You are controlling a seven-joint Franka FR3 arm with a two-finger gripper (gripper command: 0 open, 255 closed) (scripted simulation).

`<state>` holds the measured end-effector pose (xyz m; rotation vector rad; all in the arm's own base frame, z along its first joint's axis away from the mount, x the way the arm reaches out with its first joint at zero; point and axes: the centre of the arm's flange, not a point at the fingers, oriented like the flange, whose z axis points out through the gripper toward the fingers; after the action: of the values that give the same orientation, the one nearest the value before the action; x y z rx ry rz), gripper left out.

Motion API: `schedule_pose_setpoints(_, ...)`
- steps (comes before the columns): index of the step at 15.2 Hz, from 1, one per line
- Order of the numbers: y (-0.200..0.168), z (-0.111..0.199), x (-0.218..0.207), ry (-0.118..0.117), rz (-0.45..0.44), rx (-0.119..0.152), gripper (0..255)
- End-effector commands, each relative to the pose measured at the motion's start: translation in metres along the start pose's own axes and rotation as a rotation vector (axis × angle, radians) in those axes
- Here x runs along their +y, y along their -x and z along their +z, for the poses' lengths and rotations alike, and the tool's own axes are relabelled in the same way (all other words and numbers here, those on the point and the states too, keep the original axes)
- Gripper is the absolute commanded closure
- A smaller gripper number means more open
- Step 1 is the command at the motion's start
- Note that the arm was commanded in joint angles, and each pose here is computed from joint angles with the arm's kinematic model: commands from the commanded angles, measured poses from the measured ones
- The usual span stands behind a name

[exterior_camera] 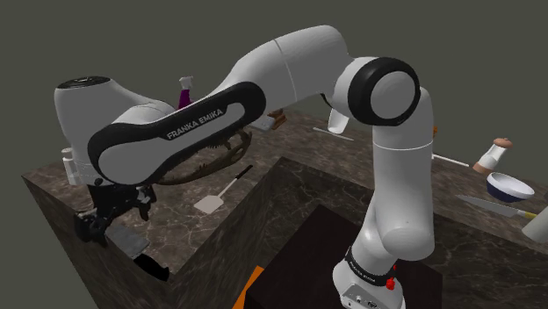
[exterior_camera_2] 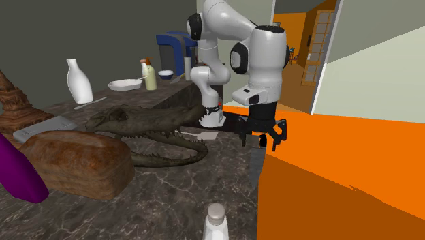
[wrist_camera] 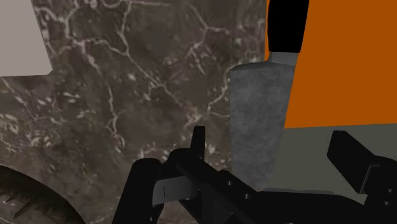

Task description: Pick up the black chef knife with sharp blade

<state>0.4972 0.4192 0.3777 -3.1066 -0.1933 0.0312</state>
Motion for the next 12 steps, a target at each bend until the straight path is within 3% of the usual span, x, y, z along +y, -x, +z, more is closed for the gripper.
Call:
schedule_pose_setpoints(1, -0.001, 0.009, 0.0, 0.0, 0.0, 0.001, 0)
schedule_pose_setpoints(6, -0.002, 0.028, 0.001, 0.0, 0.0, 0.001, 0)
schedule_pose_setpoints(7, -0.002, 0.028, 0.001, 0.0, 0.0, 0.001, 255)
schedule_pose_setpoints(12, -0.002, 0.028, 0.001, 0.0, 0.0, 0.001, 255)
